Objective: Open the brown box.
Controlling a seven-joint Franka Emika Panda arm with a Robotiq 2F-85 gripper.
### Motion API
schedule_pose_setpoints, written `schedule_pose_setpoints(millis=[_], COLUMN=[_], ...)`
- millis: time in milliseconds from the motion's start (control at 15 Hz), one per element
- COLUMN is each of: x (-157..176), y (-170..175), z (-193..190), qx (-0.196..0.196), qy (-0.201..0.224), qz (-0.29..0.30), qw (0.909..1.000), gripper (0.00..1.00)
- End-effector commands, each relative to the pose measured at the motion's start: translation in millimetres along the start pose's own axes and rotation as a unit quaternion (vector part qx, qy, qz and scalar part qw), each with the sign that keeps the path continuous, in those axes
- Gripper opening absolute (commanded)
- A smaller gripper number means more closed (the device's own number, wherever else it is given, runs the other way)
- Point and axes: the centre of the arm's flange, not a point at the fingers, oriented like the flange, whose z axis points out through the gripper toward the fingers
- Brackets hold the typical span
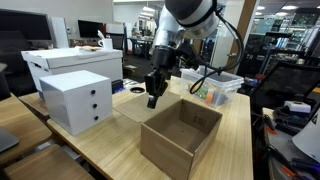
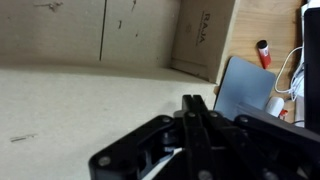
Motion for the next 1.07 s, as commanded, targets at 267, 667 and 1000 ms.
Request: schedule_pose_setpoints(millis=[267,667,1000], x=[-2.2,-5.9,-16.2], y=[-47.6,-64.9,-68.1], z=[-68.1,-128.3,-165.2], qx=[-0.02,-0.132,-0.206], qy=[-0.015,-0.064,-0.057], qz=[-0.092,-0.065,-0.008], qw=[0.9955,0.987,0.9769], gripper=[0.59,0.98,1.0])
